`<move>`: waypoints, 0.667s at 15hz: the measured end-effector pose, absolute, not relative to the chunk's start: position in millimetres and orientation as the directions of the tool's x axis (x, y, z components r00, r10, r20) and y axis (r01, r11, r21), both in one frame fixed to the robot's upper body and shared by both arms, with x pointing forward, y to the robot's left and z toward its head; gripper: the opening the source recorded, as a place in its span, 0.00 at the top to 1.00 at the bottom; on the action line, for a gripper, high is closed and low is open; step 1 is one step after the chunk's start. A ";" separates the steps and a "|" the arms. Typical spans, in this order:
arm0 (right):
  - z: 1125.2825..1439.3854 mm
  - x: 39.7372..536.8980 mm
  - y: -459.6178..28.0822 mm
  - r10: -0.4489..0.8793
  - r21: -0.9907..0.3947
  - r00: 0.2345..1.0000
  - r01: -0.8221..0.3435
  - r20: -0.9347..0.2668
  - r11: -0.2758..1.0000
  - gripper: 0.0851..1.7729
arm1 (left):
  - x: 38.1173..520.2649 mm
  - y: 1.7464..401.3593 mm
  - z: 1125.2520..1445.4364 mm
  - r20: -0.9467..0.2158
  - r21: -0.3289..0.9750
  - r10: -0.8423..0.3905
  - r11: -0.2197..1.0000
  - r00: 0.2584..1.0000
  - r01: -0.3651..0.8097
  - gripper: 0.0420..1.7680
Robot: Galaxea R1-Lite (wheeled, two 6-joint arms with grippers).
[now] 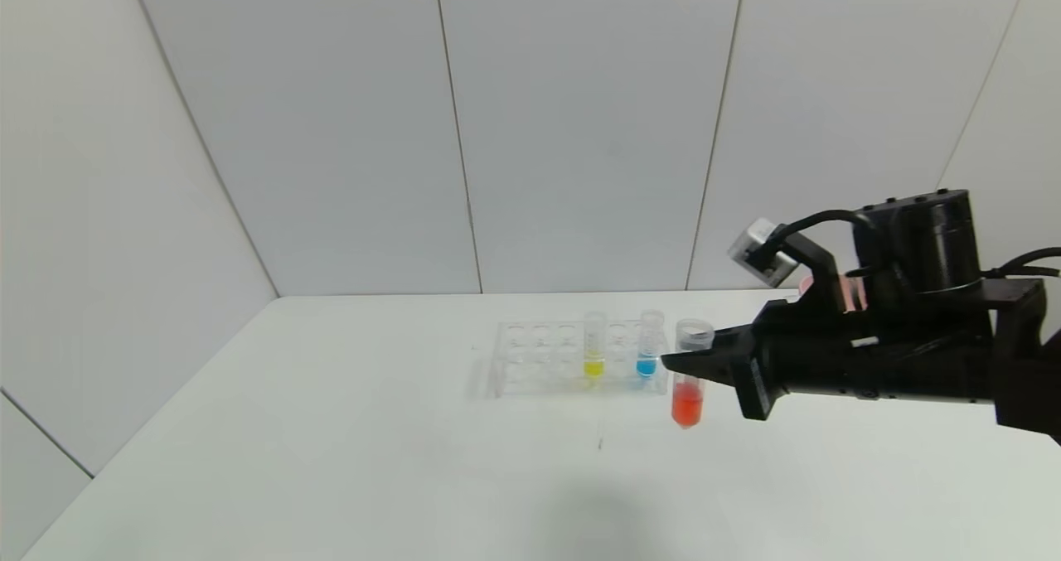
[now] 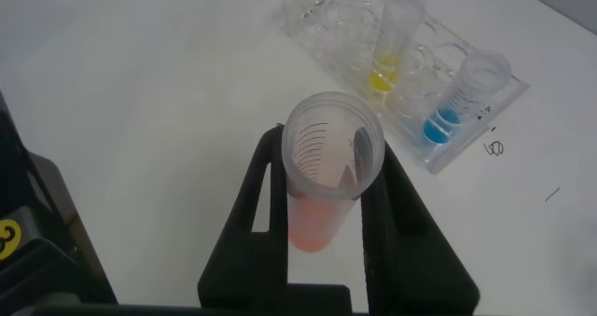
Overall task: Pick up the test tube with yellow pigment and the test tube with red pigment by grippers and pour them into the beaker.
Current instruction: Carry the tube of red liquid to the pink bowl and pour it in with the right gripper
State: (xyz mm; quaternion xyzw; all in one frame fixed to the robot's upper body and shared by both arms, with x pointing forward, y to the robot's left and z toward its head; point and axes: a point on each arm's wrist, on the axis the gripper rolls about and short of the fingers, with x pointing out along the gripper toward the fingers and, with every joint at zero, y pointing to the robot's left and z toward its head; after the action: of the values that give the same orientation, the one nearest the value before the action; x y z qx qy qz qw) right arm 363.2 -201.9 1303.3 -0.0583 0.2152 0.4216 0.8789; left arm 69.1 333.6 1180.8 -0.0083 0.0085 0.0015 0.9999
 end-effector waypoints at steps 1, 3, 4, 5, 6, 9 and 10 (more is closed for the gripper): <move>1304.4 366.5 -218.5 0.727 0.082 0.547 -0.774 -0.415 0.628 0.75 | 69.1 333.6 1180.8 -0.017 -0.017 0.003 1.000 1.000 -0.003 0.03; 1303.7 374.4 -249.8 0.725 0.046 0.561 -0.778 -0.400 0.627 0.75 | 69.1 333.6 1180.8 -0.017 -0.017 0.003 1.000 1.000 -0.003 0.03; 1301.5 378.4 -263.9 0.718 0.017 0.569 -0.779 -0.402 0.627 0.75 | 69.1 333.6 1180.8 -0.017 -0.017 0.003 1.000 1.000 -0.003 0.03; 1298.9 383.0 -277.7 0.710 -0.009 0.575 -0.780 -0.407 0.626 0.75 | 69.1 333.6 1180.8 -0.017 -0.016 0.003 1.000 1.000 -0.003 0.03; 1296.5 388.5 -292.4 0.702 -0.030 0.581 -0.778 -0.413 0.627 0.75 | 69.1 333.6 1180.8 -0.017 -0.016 0.003 1.000 1.000 -0.003 0.03; 1297.0 406.2 -326.9 0.670 -0.059 0.608 -0.758 -0.426 0.649 0.75 | 69.1 333.6 1180.8 -0.017 -0.017 0.002 1.000 1.000 -0.003 0.03; 1297.8 409.8 -335.4 0.660 -0.064 0.607 -0.755 -0.443 0.652 0.75 | 69.1 333.6 1180.8 -0.017 -0.016 0.003 1.000 1.000 -0.003 0.03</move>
State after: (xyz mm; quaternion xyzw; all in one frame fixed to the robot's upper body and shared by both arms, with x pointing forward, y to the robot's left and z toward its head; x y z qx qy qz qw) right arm 409.8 -335.4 1297.8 -0.1231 0.1941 0.3984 0.8879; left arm 69.1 333.6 1180.8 -0.0081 0.0085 0.0015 0.9999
